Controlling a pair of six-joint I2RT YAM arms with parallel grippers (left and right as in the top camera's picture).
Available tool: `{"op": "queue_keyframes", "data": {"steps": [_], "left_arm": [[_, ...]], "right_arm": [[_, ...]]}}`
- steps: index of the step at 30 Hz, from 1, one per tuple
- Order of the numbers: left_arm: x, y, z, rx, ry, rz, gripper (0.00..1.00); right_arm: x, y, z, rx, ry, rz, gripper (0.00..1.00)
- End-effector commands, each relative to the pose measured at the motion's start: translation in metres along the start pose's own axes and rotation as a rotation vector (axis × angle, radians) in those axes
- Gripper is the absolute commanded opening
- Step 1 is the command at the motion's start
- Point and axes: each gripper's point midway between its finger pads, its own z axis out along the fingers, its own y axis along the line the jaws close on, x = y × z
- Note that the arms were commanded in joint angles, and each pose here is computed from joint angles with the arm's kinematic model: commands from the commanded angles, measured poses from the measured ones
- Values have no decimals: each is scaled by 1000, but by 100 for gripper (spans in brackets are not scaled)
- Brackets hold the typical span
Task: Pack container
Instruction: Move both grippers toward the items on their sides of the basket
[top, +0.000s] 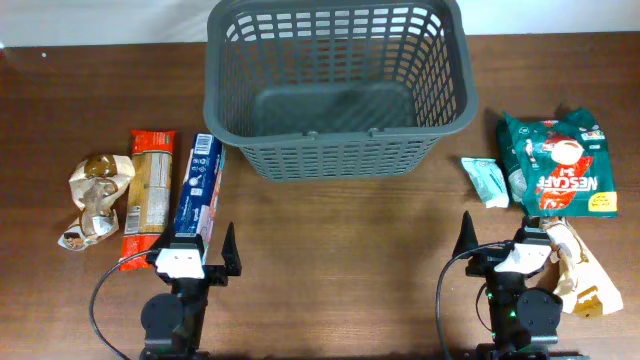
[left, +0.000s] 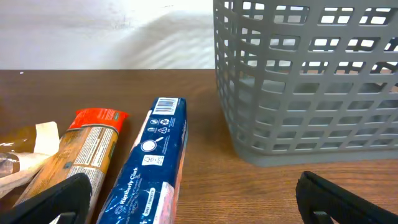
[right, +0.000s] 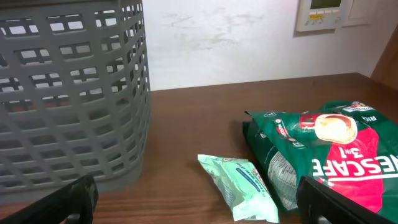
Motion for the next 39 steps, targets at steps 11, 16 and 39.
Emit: {"op": "queue_keyframes", "data": {"steps": [11,16,39], "left_arm": [[2,-1,0,7,-2,-12,99],[2,-1,0,7,-2,-12,99],[-15,8,-5,-52,4,-36,99]], "right_arm": [[3,0,0,4,2,4,99],[3,0,0,4,2,4,99],[-13,23,-21,-120,161,-42,99]]}}
